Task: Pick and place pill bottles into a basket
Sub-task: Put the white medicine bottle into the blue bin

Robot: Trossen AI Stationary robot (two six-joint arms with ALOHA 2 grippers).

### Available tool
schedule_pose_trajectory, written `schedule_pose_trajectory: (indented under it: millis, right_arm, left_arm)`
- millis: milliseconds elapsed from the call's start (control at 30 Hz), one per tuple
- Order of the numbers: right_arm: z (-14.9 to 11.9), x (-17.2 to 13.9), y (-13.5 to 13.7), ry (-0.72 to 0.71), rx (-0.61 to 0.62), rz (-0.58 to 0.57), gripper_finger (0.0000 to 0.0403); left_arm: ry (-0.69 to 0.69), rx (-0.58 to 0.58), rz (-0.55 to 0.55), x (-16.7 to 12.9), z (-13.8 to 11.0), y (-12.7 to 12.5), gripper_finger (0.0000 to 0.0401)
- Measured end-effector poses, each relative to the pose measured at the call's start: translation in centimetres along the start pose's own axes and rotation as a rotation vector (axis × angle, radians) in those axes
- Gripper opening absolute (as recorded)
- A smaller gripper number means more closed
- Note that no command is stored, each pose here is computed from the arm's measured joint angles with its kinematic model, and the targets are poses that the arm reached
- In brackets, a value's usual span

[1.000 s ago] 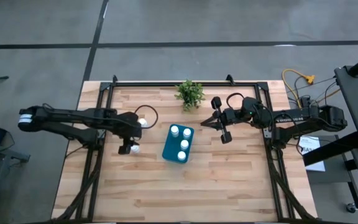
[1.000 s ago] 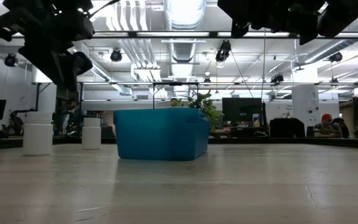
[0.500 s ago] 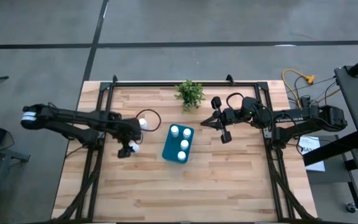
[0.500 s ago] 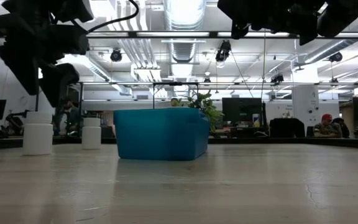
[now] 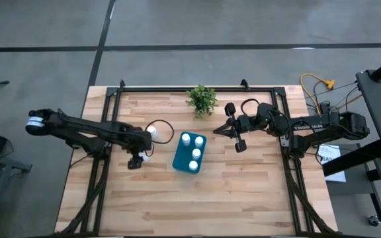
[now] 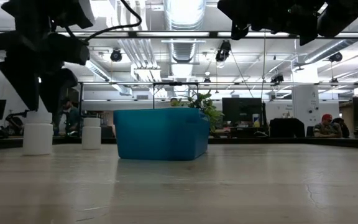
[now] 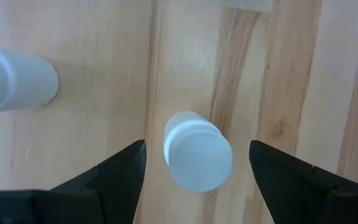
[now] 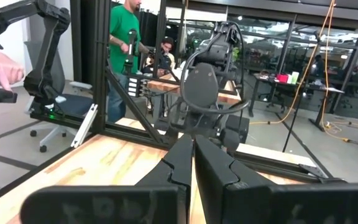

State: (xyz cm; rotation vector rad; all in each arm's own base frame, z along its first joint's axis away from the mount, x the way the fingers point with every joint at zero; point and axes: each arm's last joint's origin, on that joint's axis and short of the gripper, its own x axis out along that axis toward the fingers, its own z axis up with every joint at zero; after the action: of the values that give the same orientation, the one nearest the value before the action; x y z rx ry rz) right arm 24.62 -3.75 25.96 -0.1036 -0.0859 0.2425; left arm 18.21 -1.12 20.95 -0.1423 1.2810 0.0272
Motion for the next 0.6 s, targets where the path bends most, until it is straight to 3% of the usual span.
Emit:
schedule_pose_trajectory:
  millis: [600]
  right_arm:
    - [0.0, 0.0, 0.0, 0.001, 0.001, 0.0, 0.0008]
  left_arm:
    - [0.119, 0.003, 0.016, 2.4, 0.4, -0.2, 0.0267]
